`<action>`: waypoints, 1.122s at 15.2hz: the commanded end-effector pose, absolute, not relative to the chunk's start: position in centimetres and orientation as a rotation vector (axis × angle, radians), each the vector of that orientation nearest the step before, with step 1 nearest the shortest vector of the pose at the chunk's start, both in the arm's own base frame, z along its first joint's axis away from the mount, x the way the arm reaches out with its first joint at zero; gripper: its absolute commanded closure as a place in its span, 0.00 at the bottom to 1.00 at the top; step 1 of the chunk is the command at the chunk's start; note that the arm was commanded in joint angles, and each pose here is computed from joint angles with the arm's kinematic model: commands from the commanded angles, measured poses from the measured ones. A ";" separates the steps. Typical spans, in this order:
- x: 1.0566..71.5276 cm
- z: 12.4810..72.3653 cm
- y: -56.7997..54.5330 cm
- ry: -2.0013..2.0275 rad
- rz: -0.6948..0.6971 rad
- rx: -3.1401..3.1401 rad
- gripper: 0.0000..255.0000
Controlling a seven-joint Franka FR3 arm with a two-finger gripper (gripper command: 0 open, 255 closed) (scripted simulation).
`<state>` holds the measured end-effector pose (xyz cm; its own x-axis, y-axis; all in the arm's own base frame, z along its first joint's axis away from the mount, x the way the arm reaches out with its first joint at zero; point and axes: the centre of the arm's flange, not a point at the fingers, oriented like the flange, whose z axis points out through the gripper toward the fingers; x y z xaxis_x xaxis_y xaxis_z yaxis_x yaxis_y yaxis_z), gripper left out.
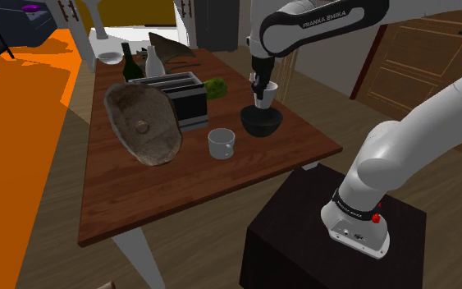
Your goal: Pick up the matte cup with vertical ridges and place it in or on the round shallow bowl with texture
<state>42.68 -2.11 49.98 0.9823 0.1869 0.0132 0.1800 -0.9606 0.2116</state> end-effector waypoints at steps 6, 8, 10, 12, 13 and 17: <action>42.6 46.2 -2.1 0.273 0.050 2.917 1.00; 42.6 46.2 -2.1 0.273 0.050 2.917 1.00; 42.6 46.2 -2.1 0.273 0.050 2.917 1.00; 42.6 46.2 -2.1 0.273 0.050 2.917 1.00; 42.6 46.2 -2.1 0.273 0.050 2.917 1.00; 42.6 46.2 -2.1 0.273 0.050 2.917 0.00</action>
<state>42.60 -2.09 46.24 0.9823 0.1870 0.0140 0.1799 -0.9606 0.2117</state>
